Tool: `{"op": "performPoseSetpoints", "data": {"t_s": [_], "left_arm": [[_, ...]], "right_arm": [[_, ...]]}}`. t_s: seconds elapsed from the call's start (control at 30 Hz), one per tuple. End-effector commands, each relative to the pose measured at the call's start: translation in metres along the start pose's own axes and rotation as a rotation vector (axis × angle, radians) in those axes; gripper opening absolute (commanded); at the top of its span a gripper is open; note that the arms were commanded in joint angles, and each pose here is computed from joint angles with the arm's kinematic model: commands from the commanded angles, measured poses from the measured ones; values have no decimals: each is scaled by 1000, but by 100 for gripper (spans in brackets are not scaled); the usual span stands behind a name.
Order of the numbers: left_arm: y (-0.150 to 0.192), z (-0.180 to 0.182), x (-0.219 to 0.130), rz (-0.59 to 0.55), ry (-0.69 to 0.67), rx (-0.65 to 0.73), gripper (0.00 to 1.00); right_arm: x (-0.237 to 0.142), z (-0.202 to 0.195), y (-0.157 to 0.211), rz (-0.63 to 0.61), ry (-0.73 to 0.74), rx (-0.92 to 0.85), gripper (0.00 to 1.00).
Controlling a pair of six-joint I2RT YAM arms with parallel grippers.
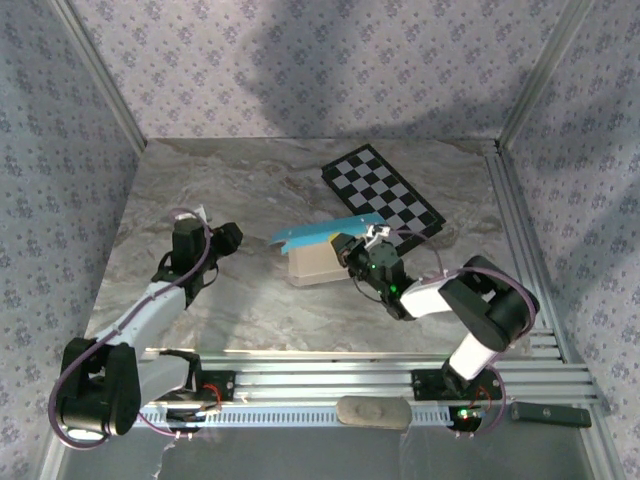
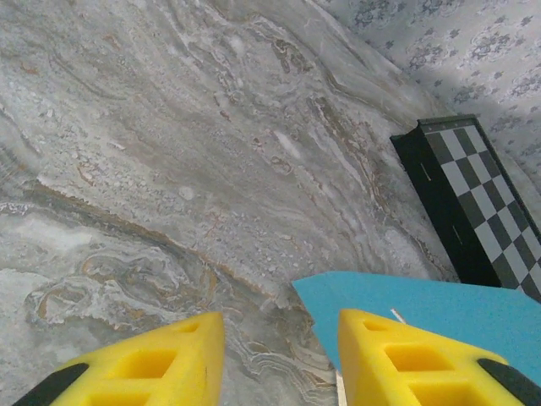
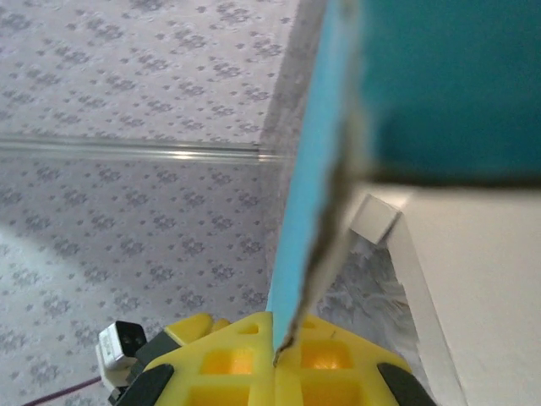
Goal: Fold the paper box
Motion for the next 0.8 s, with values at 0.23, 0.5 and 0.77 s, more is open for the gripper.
{"op": "performPoseSetpoints", "data": {"t_s": [0.23,0.5,0.77], "left_arm": [[-13,-9,-5,-26,6,25,43],[-20,-13,-21,-59,-15,48,45],[-19,-17,-20,-11,13,58,47]], "right_arm": [[-19,30,23,-137,216,189,0],[-18,57,24,-173,264,303,0],[4,47,-4,-106,195,117,0]]}}
Point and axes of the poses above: each hand's point on the last joint's axis, 136 mm out from that joint toward the fingers, its own x axis out along the fingers, its own z axis along the line the jaws close on, y = z × x, the point moved 10 cm from there along -x, back along the fingers, and after that the axes turned 1 degree about -x, right-handed, at the moved point
